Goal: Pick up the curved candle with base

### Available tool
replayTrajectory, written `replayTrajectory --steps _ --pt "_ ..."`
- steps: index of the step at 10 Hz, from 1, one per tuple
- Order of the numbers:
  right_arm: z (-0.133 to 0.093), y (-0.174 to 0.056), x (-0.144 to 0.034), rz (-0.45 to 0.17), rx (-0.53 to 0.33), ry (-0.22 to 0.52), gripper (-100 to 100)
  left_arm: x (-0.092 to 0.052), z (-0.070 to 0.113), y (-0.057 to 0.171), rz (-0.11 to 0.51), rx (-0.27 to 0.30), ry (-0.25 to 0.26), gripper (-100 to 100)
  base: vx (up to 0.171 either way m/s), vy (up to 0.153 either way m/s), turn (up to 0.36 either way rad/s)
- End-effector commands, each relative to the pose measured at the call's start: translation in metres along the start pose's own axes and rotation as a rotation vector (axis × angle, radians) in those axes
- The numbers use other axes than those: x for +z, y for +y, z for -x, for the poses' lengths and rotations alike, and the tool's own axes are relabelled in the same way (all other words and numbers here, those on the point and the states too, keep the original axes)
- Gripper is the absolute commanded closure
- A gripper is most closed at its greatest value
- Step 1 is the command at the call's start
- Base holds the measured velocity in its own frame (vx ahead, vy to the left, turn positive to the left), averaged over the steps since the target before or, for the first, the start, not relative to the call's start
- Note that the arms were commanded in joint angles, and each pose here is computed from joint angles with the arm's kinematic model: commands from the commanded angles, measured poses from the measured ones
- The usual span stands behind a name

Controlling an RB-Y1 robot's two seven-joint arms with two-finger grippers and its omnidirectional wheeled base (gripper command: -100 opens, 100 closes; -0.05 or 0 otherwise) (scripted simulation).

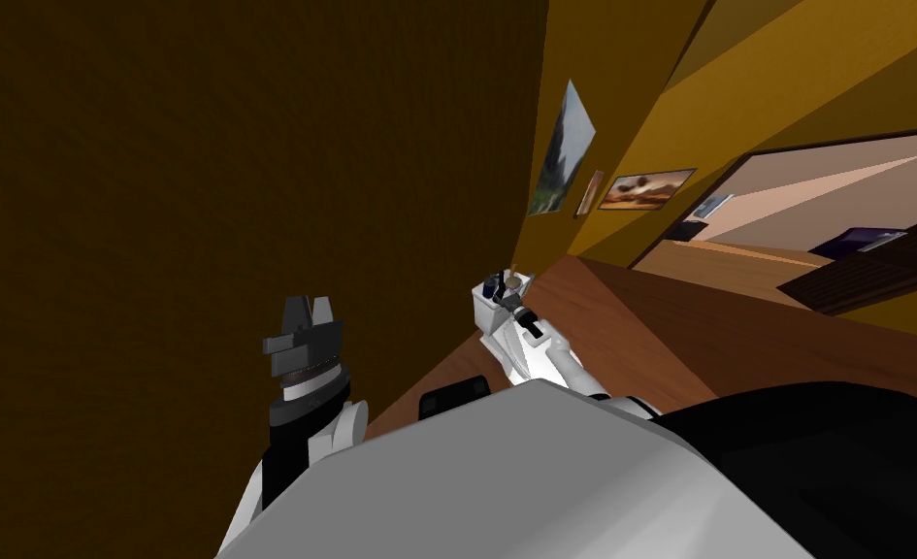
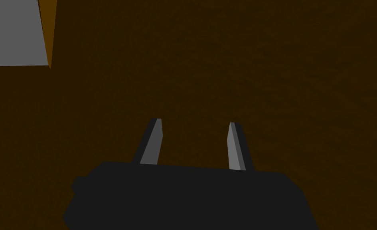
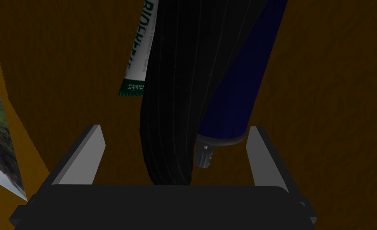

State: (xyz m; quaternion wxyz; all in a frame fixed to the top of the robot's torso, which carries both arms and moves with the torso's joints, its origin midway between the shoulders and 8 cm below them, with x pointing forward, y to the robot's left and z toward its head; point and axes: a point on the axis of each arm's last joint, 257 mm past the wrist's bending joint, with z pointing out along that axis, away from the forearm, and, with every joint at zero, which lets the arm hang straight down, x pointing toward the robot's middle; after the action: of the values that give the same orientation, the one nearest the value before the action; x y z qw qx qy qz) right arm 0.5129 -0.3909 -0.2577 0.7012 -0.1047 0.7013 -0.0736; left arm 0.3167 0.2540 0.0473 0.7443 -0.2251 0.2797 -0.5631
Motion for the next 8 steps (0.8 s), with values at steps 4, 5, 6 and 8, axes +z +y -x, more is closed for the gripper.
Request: replayTrajectory --steps 4,5,6,8 --pt "0.007 -0.014 0.032 -0.014 -0.009 -0.012 -100 0.000 0.000 0.000 0.000 0.000 0.000 0 -0.065 0.005 0.036" --pt "0.008 -0.015 0.039 -0.016 -0.005 -0.011 -100 0.000 0.000 0.000 0.000 0.000 0.000 0 -0.074 0.018 0.034" --pt "-0.001 -0.016 0.039 -0.020 -0.001 0.008 -100 0.000 0.000 0.000 0.000 0.000 0.000 0 -0.037 0.013 -0.007" --pt "0.010 -0.023 0.057 -0.028 -0.006 -0.009 -100 0.000 0.000 0.000 0.000 0.000 0.000 0 -0.091 0.021 0.040"
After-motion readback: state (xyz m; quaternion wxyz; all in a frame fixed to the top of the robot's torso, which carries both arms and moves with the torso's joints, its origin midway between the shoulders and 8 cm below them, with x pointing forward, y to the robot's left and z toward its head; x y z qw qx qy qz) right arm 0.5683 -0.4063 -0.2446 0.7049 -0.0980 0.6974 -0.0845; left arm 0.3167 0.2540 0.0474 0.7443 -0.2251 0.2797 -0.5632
